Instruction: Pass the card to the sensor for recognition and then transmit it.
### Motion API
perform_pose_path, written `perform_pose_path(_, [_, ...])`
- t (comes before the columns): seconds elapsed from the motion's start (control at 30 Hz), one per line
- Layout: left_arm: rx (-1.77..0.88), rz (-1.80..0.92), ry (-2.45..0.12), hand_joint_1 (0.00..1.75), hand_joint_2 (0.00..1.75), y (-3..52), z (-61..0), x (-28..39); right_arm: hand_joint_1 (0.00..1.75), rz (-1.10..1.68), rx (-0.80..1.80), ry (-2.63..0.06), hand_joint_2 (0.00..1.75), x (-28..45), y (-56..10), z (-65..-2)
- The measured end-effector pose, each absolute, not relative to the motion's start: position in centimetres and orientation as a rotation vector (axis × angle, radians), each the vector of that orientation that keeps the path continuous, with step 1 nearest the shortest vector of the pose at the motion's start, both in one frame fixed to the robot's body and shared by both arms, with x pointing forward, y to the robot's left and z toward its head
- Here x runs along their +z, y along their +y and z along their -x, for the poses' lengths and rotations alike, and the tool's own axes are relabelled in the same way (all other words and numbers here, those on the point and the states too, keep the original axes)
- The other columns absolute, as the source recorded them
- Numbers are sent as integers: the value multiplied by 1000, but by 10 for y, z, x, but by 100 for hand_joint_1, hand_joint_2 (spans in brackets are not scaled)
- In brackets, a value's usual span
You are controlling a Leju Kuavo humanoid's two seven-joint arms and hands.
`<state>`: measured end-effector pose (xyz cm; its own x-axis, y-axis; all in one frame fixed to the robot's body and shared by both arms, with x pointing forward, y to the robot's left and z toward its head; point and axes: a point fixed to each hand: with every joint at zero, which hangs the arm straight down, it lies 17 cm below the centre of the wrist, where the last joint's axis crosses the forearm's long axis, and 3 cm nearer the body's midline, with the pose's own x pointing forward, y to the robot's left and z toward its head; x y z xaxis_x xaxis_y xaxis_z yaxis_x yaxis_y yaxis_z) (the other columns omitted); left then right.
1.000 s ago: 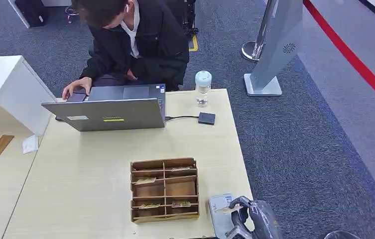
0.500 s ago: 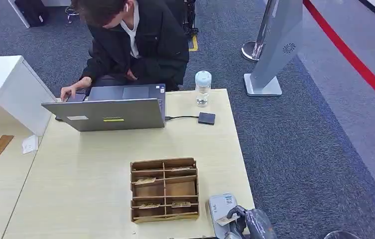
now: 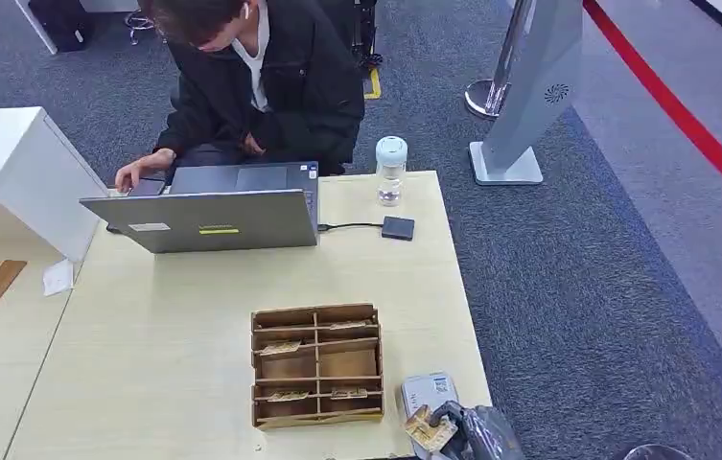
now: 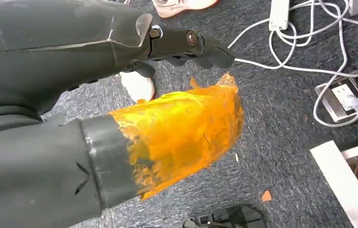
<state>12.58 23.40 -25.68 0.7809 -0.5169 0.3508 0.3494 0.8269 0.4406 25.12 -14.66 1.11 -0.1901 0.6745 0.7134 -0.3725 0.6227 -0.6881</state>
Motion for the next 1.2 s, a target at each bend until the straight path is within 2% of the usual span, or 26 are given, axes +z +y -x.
perform_pose_path(1.2, [-473,-368,-477,0,0,235,-125,-257,175,324,1025,-1418,175,-8,-160,-252])
